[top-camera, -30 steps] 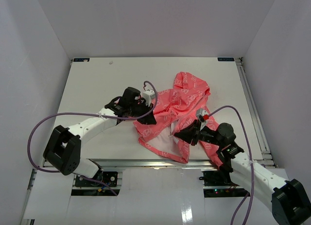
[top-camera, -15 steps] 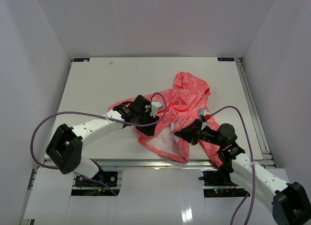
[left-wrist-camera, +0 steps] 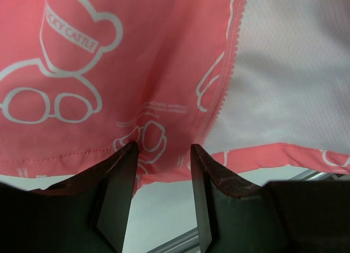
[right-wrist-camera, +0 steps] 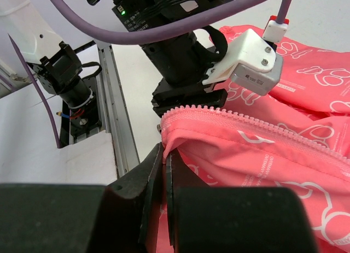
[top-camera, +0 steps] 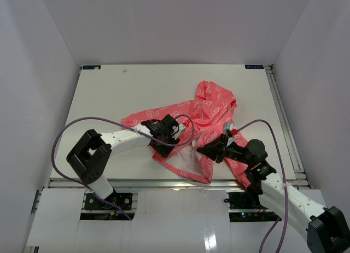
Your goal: Zip up the jacket
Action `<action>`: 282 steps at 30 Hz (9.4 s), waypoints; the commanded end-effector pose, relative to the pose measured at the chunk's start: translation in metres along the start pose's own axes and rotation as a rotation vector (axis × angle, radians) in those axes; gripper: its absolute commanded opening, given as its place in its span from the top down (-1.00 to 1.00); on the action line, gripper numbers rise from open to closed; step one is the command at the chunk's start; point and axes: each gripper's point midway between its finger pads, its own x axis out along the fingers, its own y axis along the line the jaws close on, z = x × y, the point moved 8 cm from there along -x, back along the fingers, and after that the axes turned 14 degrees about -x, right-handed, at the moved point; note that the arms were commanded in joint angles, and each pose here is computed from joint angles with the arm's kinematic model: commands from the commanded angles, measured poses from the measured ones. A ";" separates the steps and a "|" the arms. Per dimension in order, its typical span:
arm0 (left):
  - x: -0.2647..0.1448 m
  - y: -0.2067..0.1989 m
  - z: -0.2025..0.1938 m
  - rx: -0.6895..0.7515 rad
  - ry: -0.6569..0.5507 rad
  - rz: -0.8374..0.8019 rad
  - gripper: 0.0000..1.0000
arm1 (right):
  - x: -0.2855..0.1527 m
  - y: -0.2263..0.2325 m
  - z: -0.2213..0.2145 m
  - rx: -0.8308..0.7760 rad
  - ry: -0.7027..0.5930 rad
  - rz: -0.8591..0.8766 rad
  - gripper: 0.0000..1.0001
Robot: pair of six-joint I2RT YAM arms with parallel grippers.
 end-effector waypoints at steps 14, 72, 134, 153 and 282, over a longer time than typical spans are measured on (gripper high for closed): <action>0.021 -0.006 -0.007 0.036 0.059 -0.060 0.48 | 0.000 0.000 0.011 -0.060 -0.047 -0.008 0.84; -0.126 -0.043 0.022 -0.007 -1.193 -1.076 1.00 | 0.021 -0.014 0.022 -0.046 -0.080 -0.050 0.84; -0.106 -0.044 0.014 0.052 -1.204 -1.002 1.00 | 0.034 0.009 0.043 -0.001 -0.143 0.066 0.85; -0.105 -0.038 0.014 0.035 -1.258 -0.941 1.00 | 0.034 0.009 0.035 0.084 -0.092 0.040 0.84; -0.067 -0.056 0.015 0.371 -1.169 -0.679 1.00 | 0.018 -0.002 0.042 0.129 -0.038 -0.217 0.84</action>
